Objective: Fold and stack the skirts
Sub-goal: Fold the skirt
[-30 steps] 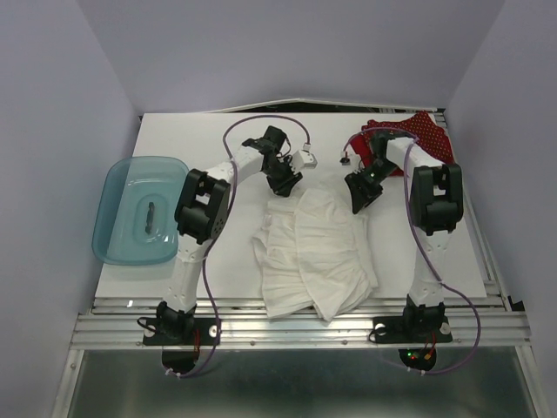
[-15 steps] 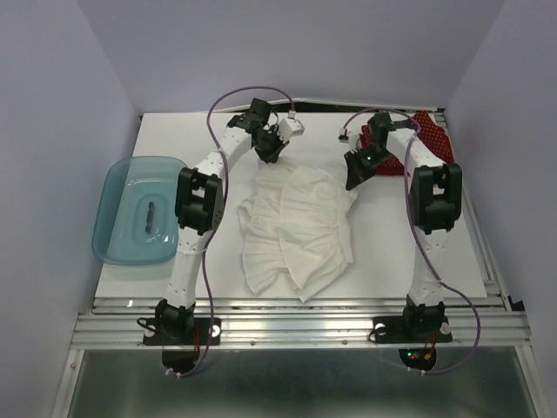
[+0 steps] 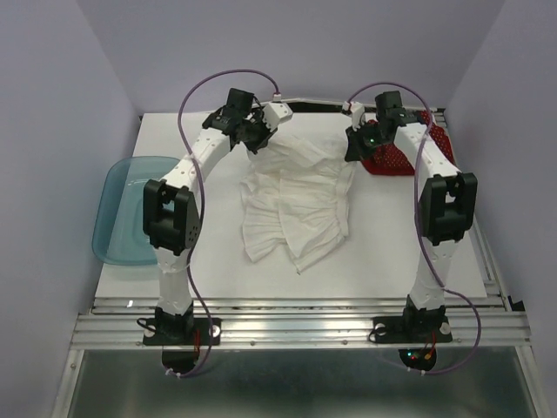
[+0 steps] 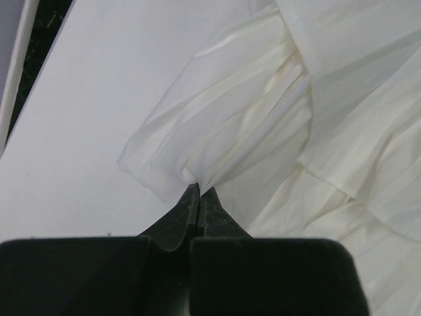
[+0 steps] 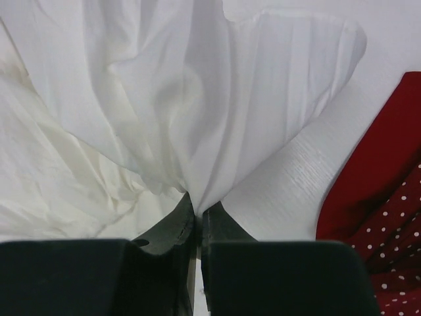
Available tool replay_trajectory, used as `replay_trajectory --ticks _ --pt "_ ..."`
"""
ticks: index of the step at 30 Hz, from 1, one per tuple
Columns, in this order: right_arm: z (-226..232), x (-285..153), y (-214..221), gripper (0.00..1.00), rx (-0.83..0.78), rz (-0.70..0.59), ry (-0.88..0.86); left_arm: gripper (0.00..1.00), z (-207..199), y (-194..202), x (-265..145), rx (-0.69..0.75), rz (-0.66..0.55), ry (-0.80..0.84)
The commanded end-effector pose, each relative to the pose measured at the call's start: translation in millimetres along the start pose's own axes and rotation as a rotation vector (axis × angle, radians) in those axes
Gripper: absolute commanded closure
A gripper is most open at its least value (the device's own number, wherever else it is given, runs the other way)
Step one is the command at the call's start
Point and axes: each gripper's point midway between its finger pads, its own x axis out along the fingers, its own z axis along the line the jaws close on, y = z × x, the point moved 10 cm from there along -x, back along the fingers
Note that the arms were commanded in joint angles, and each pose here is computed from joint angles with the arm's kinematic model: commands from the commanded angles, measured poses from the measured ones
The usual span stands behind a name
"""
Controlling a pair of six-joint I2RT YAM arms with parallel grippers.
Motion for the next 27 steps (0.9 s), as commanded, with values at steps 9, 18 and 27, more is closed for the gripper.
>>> replay_trajectory --ticks 9,18,27 --pt "81 -8 10 0.99 -0.414 -0.065 0.078 1.00 -32 19 -71 0.146 -0.052 -0.056" --pt "116 2 42 0.99 -0.545 -0.033 0.084 1.00 -87 76 -86 0.246 -0.050 -0.050" --pt "140 5 68 0.68 -0.608 0.002 0.063 0.86 -147 121 -79 0.352 -0.002 -0.024"
